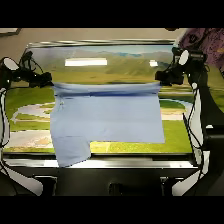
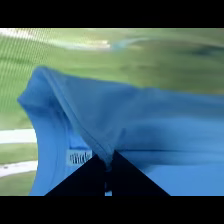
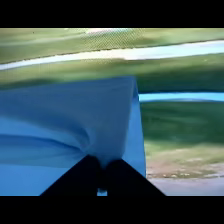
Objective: Fold the clothes and pants, and hang the long-sleeved shirts on hangers.
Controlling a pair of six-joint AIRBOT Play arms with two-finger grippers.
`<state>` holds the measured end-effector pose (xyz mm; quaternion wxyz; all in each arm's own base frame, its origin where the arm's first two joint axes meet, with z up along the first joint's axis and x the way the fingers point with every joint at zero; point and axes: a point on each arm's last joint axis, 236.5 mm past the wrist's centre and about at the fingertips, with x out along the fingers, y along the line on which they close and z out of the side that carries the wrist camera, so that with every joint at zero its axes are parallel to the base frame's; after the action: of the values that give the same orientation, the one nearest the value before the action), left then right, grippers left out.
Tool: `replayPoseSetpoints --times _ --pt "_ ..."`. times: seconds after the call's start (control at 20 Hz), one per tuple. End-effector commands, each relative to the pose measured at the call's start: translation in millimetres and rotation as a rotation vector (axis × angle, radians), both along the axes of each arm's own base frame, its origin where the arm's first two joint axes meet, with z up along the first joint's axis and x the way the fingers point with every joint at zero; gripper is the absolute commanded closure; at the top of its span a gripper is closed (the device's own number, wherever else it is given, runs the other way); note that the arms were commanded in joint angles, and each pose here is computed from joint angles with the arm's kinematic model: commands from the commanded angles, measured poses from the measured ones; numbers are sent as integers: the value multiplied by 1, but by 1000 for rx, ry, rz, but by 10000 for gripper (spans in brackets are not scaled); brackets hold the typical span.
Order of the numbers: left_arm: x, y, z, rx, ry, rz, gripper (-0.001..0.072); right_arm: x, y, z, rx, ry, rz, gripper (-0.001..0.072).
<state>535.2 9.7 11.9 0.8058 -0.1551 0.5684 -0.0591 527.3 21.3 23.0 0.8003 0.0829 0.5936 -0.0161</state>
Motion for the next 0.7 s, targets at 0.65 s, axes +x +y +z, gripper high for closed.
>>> replayPoseSetpoints --times 0.65 --pt "-62 -15 -63 -24 343 -71 691 -69 1 -82 -1 415 50 675"
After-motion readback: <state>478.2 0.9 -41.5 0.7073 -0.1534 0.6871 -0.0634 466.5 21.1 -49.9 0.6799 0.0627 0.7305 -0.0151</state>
